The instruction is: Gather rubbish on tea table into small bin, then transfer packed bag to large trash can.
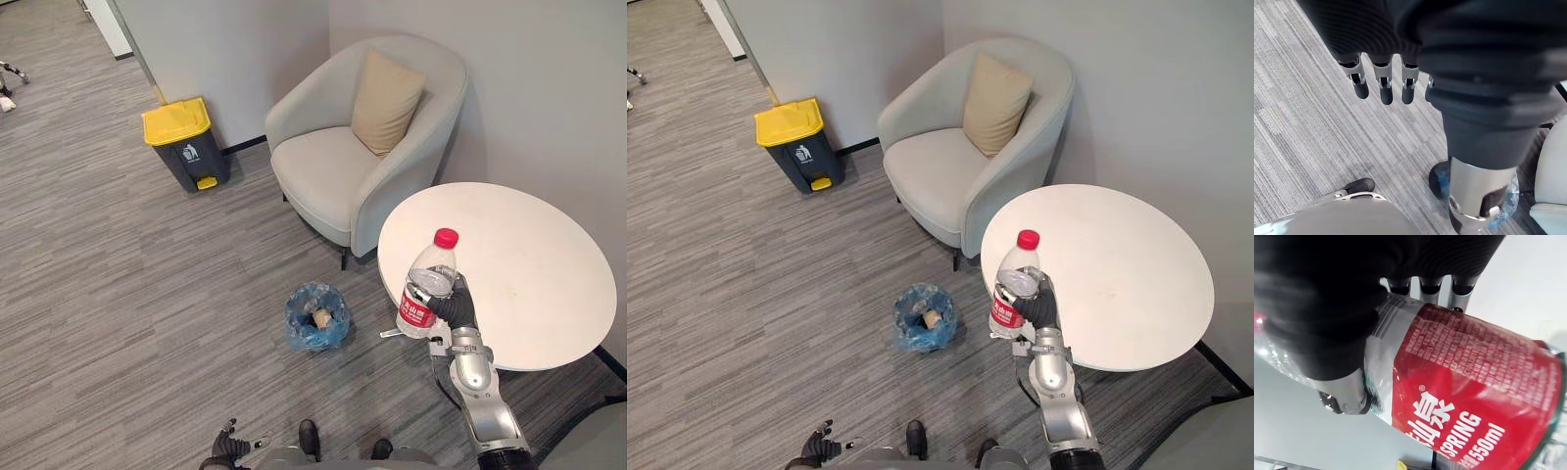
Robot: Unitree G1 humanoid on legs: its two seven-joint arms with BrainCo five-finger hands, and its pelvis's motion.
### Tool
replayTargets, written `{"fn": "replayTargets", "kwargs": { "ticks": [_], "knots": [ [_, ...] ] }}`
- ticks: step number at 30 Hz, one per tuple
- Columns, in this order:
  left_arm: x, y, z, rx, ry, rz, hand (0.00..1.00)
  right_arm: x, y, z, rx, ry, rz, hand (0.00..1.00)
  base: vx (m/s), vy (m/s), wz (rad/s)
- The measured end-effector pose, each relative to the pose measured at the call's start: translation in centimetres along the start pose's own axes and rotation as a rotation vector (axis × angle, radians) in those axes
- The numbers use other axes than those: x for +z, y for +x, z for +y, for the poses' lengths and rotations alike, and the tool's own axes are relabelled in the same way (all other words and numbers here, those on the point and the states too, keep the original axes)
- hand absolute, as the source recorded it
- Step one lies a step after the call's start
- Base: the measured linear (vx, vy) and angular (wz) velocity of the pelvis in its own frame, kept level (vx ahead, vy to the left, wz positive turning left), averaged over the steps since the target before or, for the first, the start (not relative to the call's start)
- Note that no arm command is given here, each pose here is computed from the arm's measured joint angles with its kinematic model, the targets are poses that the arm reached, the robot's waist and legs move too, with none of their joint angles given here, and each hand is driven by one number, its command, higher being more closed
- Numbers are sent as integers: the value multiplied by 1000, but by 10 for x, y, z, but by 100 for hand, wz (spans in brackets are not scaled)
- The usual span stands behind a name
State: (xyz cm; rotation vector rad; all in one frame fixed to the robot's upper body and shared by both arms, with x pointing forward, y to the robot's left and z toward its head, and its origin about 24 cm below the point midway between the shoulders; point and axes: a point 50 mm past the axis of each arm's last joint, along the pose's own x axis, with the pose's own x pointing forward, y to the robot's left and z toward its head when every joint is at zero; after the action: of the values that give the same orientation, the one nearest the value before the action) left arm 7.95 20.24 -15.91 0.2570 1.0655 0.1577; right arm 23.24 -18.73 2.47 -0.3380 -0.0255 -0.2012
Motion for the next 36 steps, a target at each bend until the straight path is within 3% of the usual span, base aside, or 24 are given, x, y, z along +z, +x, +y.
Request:
{"fn": "replayTargets", "kwargs": {
  "ticks": [17, 27, 36],
  "knots": [
    [1, 3, 19, 48, -15, 7, 0, -9, -4, 8, 87, -30, 31, 100, 210, -16, 41],
    [5, 3, 9, 41, -70, -1, 0, -6, -9, -2, 67, -12, 21, 100, 245, -114, 28],
    [4, 3, 10, 43, -73, 4, 0, -10, -10, 2, 82, -9, 39, 100, 92, 142, -6]
  ]
}}
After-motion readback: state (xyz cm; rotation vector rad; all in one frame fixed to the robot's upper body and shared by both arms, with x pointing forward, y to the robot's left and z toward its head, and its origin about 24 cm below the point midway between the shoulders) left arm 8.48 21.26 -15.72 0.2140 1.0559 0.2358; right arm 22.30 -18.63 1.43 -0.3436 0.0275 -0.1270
